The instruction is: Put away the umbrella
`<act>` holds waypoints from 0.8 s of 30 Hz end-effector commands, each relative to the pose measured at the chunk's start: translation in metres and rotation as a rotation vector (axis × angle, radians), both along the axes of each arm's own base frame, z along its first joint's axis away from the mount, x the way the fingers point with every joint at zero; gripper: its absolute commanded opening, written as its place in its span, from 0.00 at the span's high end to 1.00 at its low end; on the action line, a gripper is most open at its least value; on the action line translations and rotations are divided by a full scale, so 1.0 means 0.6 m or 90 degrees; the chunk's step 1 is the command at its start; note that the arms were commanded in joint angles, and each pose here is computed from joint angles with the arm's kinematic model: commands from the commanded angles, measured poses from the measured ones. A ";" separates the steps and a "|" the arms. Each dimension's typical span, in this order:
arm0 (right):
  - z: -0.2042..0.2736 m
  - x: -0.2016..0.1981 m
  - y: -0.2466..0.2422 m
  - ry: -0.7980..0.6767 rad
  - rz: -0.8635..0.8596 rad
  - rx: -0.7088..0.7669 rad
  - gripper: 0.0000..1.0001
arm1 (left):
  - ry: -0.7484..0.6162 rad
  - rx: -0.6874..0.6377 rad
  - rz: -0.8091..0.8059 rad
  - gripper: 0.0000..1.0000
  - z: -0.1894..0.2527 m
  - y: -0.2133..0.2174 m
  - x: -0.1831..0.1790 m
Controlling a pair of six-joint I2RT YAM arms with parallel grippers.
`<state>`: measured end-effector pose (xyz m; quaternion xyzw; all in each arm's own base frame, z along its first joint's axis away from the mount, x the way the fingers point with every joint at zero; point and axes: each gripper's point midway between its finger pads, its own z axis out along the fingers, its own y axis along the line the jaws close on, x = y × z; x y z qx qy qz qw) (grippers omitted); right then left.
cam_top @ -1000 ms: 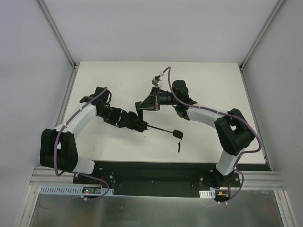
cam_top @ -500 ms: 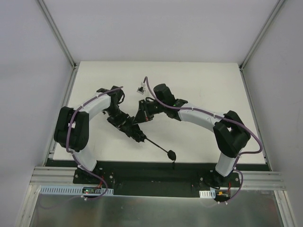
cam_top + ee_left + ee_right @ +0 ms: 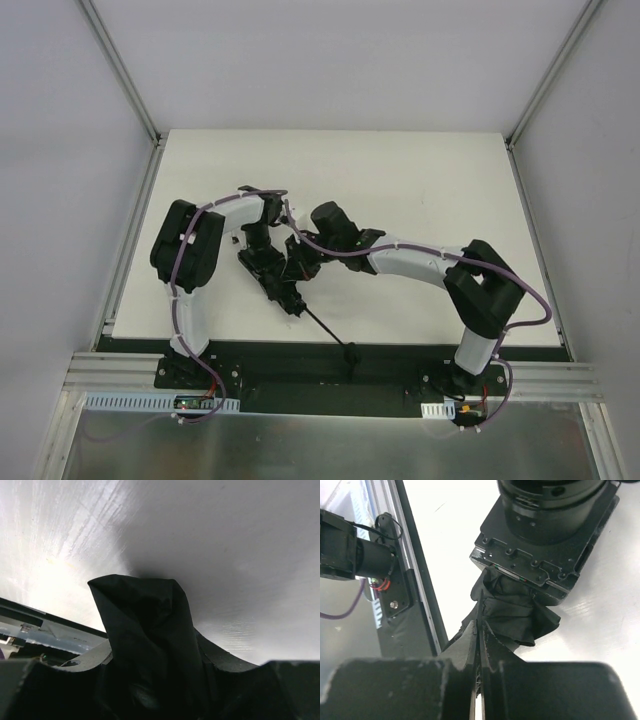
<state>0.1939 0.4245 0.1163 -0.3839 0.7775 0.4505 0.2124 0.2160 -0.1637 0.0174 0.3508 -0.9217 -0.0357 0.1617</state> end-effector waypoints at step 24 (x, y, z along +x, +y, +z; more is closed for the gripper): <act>-0.024 0.004 0.053 -0.324 0.170 -0.147 1.00 | 0.079 -0.054 -0.119 1.00 -0.020 -0.003 0.032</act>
